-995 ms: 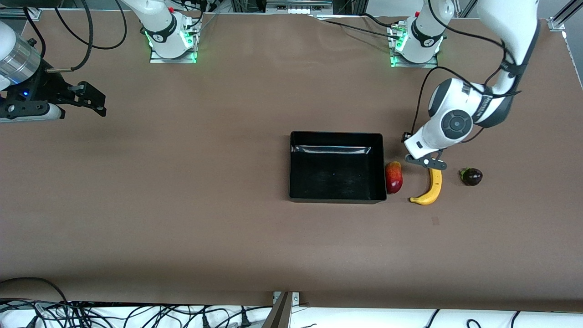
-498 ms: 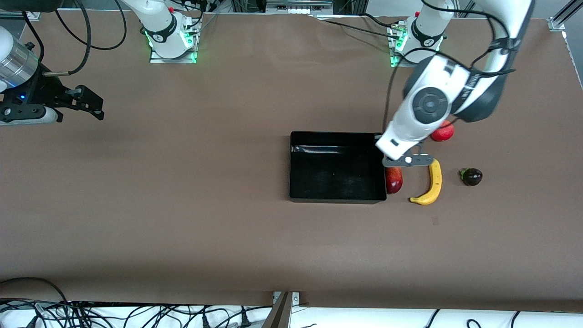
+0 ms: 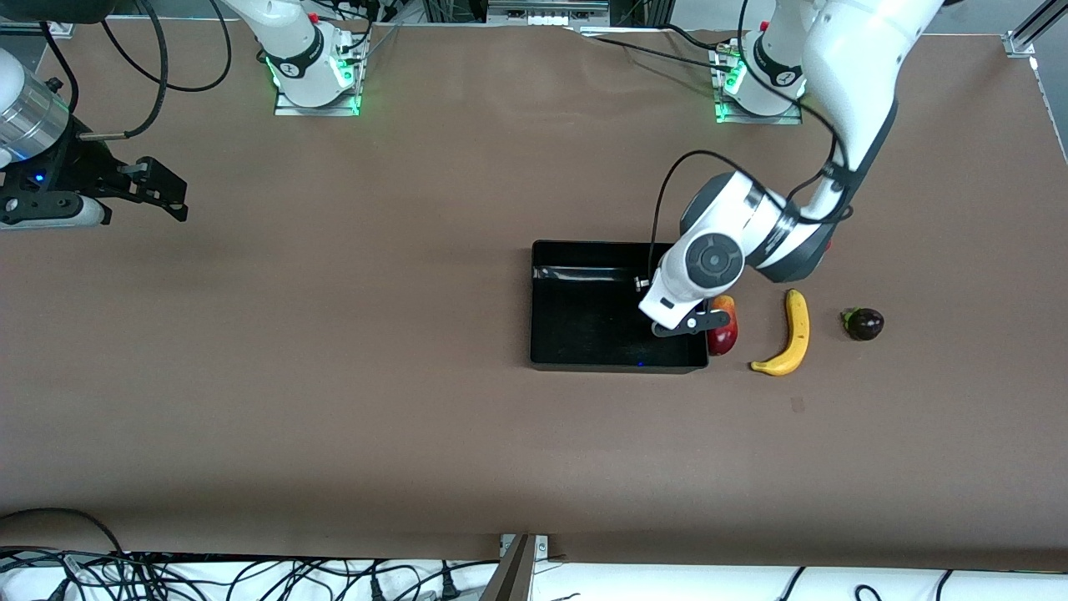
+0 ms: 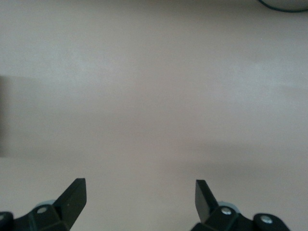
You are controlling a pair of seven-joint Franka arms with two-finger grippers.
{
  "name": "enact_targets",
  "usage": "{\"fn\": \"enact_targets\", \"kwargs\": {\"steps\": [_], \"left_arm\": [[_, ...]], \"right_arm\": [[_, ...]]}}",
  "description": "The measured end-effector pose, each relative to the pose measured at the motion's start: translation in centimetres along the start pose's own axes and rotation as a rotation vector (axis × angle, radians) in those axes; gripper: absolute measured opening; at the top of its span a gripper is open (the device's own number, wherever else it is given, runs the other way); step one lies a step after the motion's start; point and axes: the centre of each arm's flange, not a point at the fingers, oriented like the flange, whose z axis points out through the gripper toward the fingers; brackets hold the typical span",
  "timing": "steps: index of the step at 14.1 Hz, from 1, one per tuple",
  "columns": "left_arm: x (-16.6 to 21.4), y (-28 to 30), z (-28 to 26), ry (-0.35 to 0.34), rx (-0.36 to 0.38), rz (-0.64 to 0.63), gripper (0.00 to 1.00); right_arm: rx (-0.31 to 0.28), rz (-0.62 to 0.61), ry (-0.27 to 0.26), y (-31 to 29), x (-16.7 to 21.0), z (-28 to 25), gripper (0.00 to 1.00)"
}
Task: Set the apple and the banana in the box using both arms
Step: 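Grasp the apple with the left gripper and drop it into the box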
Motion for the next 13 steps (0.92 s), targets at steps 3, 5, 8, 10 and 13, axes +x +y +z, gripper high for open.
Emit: {"fn": "enact_targets", "kwargs": {"steps": [3,5,8,10,13], "left_arm": [[0.0,1.3,3.3,-0.030,-0.001,0.017,0.70],[0.2,1.9,4.6,-0.027,-0.018,0.020,0.70],[0.3,1.9,4.5,-0.025,-0.021,0.014,0.85],[0.4,1.8,3.8,-0.026,-0.016,0.007,1.00],[0.5,0.5,-1.3,-0.022,0.021,-0.007,1.00]], "right_arm": [[0.000,0.000,0.000,0.0,0.0,0.0,1.00],[0.000,0.000,0.000,0.0,0.0,0.0,1.00],[0.000,-0.001,0.000,-0.1,0.0,0.0,1.00],[0.000,-0.002,0.000,-0.1,0.0,0.0,1.00],[0.000,-0.002,-0.001,-0.1,0.0,0.0,1.00]]}}
